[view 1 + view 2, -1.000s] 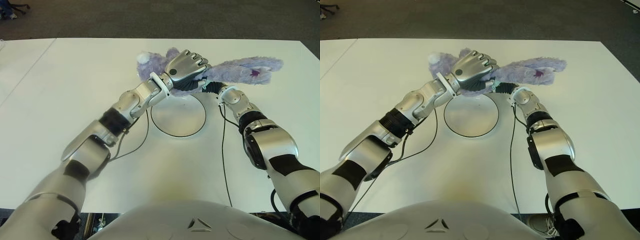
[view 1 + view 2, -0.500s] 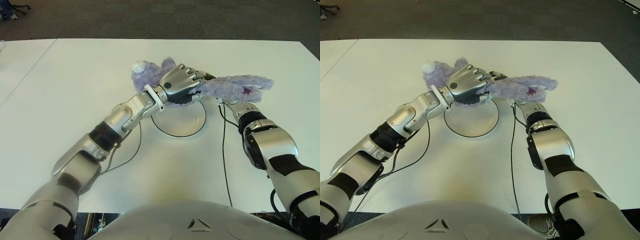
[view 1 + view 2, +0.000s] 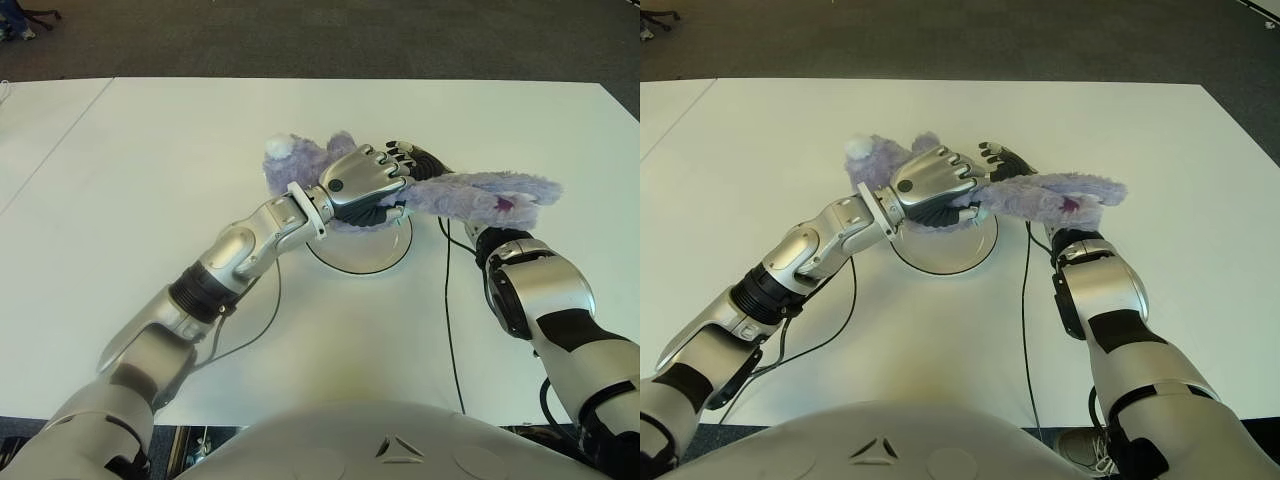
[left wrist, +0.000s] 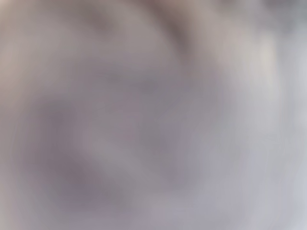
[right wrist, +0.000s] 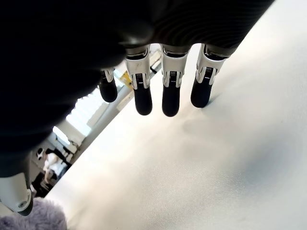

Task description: Put the doll into the plate.

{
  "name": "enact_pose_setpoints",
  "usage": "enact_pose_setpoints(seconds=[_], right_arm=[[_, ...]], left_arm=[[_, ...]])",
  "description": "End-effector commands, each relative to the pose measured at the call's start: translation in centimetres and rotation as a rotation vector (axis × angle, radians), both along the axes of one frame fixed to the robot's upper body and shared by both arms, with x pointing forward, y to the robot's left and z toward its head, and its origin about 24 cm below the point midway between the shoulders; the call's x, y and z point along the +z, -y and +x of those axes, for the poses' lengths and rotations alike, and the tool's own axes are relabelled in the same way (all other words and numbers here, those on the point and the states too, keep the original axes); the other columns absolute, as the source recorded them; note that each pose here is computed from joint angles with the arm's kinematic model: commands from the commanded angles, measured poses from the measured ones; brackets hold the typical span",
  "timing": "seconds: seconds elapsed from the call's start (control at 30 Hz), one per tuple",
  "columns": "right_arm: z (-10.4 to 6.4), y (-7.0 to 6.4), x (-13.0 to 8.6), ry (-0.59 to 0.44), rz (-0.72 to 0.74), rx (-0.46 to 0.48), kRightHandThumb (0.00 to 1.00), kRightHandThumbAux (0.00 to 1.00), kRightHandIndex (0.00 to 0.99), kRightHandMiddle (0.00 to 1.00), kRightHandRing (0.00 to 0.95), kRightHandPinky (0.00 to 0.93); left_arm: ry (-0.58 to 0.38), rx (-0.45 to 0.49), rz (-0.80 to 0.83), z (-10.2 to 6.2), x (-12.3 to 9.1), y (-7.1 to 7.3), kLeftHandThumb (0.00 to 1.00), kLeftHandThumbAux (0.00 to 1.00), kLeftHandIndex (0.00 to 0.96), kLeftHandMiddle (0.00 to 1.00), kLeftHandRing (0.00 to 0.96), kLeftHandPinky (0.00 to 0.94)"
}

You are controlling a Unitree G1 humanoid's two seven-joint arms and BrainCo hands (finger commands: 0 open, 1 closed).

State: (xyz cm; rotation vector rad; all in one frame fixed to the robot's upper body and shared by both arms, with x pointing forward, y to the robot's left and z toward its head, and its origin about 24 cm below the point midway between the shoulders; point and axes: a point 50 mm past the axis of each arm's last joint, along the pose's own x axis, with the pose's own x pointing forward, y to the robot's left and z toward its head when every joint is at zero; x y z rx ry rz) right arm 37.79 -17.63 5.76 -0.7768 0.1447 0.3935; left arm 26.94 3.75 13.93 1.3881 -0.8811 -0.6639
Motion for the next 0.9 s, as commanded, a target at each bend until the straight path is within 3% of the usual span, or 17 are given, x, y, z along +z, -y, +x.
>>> enact_pose_setpoints(seconds=[0.03,0.4,0.5,0.63,0.77,0.9], right_arm=[[-1.1,0.7,-2.3,-0.1,-0.012,-0.032,0.122,0.556,0.024,0.139,0.124,0.091],[-1.5,0.4,-2.9,-0.127,-0.009,-0.021,0.134,0.545,0.02,0.104,0.084,0.031],[-1.6,0.1,-3.2,-0.138,-0.013,-0.013,0.141,0.551,0.022,0.072,0.054,0.021],[-1.8,-0.3,-3.6,-0.146,-0.008,-0.002,0.144,0.559,0.02,0.058,0.044,0.035],[-1.9,-1.0,-3.7,-0.139,0.001,0.025,0.142,0.574,0.018,0.059,0.051,0.047],[-1.9,-1.3,-3.6,-0.123,-0.002,0.048,0.105,0.546,0.02,0.064,0.059,0.056]], left_arm=[[-0.04,0.013,0.037,-0.4,-0.7,-0.6,0.719,0.701,0.441,0.82,0.826,0.851],[-0.125,0.09,0.071,0.2,-2.3,-0.7,0.708,0.705,0.44,0.808,0.826,0.838],[-0.129,0.118,0.064,1.8,-4.5,0.5,0.71,0.705,0.439,0.809,0.819,0.837],[-0.13,0.16,0.026,3.6,-7.4,0.6,0.714,0.704,0.439,0.808,0.813,0.832],[-0.118,0.196,-0.114,4.1,-9.7,0.0,0.722,0.701,0.439,0.802,0.802,0.819],[-0.104,0.211,-0.201,4.2,-10.4,-0.3,0.729,0.697,0.439,0.801,0.8,0.822]])
